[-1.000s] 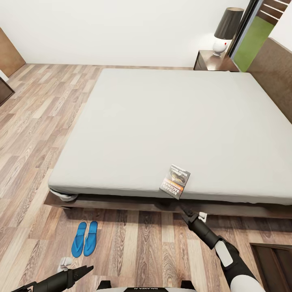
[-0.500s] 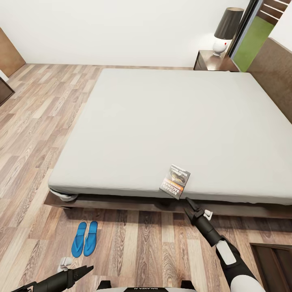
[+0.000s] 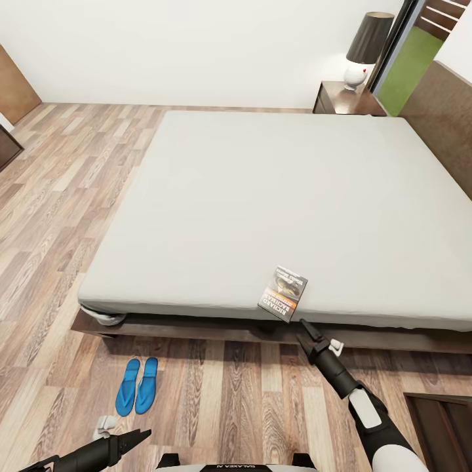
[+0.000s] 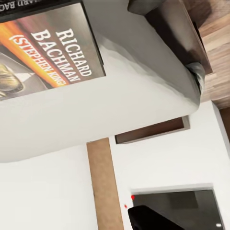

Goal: In the bedroom, move the book from the bed onto either nightstand, and place the two sandals side by side next to the bed.

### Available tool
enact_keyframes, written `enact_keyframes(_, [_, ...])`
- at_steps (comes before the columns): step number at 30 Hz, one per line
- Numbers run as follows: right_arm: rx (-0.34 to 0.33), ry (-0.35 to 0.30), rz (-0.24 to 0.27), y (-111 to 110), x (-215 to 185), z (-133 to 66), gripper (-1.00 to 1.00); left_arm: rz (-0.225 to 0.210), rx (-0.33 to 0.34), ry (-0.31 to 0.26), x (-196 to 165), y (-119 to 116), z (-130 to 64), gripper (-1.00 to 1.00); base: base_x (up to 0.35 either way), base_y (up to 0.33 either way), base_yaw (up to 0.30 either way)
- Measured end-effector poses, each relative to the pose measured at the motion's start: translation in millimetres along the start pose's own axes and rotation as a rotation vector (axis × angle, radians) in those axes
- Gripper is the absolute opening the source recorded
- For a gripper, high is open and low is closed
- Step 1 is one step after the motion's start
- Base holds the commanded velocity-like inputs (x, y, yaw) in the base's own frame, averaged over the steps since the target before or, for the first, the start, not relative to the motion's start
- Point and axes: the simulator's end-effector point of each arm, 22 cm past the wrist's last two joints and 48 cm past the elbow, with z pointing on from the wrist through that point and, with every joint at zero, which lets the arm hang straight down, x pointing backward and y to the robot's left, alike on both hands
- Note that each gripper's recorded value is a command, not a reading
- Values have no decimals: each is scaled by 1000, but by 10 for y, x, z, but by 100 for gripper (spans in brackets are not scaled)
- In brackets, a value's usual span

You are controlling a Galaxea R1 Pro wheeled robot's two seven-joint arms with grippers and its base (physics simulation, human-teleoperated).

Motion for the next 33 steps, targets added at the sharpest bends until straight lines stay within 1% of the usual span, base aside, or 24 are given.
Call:
enact_keyframes(7, [-4, -13, -21, 15, -39, 2, 100, -2, 5, 0, 12, -21, 29, 100, 0, 0, 0])
enact_keyframes(16, [-5, -15, -25, 20, -46, 2, 100, -3, 7, 1, 15, -26, 36, 100, 0, 0, 0])
enact_keyframes(33, [-5, -15, -25, -227, -63, 82, 100, -6, 14, 2, 43, 154, 232, 100, 0, 0, 0])
